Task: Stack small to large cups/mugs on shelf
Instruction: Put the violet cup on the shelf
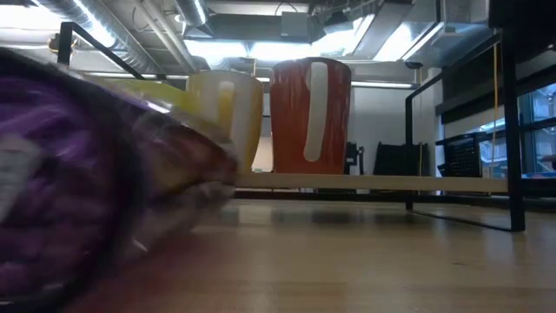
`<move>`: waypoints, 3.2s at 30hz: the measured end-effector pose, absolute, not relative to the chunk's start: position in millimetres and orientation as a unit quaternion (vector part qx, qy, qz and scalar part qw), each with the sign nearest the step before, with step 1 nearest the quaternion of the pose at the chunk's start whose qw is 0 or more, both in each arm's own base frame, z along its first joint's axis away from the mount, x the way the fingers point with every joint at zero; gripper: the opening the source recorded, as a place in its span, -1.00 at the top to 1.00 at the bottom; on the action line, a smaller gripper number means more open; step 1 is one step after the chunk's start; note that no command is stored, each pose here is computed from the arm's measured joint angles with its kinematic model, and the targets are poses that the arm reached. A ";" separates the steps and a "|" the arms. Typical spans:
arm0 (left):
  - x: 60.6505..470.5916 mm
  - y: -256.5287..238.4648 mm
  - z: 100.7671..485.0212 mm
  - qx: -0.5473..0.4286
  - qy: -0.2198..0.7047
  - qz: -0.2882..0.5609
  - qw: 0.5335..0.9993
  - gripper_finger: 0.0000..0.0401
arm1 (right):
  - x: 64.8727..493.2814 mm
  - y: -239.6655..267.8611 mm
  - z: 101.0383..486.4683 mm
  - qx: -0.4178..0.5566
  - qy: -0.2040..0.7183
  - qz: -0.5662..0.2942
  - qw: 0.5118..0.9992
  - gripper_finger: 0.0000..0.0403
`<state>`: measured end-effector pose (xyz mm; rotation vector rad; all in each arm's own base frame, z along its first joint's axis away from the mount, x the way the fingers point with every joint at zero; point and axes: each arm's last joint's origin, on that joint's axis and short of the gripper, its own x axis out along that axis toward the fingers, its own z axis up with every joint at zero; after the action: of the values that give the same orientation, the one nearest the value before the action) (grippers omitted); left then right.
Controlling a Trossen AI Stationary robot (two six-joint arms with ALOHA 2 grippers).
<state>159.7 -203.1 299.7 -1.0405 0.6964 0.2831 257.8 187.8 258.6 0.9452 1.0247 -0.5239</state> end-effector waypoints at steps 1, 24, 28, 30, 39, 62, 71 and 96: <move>160.4 -208.4 291.1 -0.484 0.329 0.151 0.797 0.78 | 259.2 188.7 259.3 0.436 0.462 -0.232 0.737 0.56; 180.2 -229.0 141.0 -0.531 0.338 0.201 0.751 0.78 | 277.6 200.4 274.0 0.525 0.368 -0.166 0.749 0.56; 180.1 -223.5 140.5 -0.533 0.310 0.239 0.750 0.78 | 277.6 200.4 274.0 0.525 0.368 -0.167 0.749 0.56; 184.3 -216.4 139.9 -0.529 0.285 0.260 0.756 0.78 | 277.6 200.4 273.8 0.525 0.368 -0.167 0.749 0.56; 234.2 -200.2 141.5 -0.514 0.269 0.201 0.790 0.78 | 277.1 200.1 273.2 0.523 0.371 -0.170 0.749 0.56; 215.6 -221.4 142.1 -0.516 0.305 0.158 0.785 0.78 | 281.4 216.9 224.3 0.453 0.476 -0.198 0.727 0.56; 208.4 -231.3 143.3 -0.528 0.330 0.130 0.772 0.78 | 273.2 204.2 213.1 0.432 0.498 -0.291 0.693 0.59; 267.4 -251.6 108.0 -0.582 0.289 0.002 0.760 0.78 | 294.1 191.0 203.6 0.472 0.458 -0.322 0.681 0.96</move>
<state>267.4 -251.6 108.0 -1.2672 0.6300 0.0052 294.1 191.0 203.6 1.0589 1.0270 -0.7219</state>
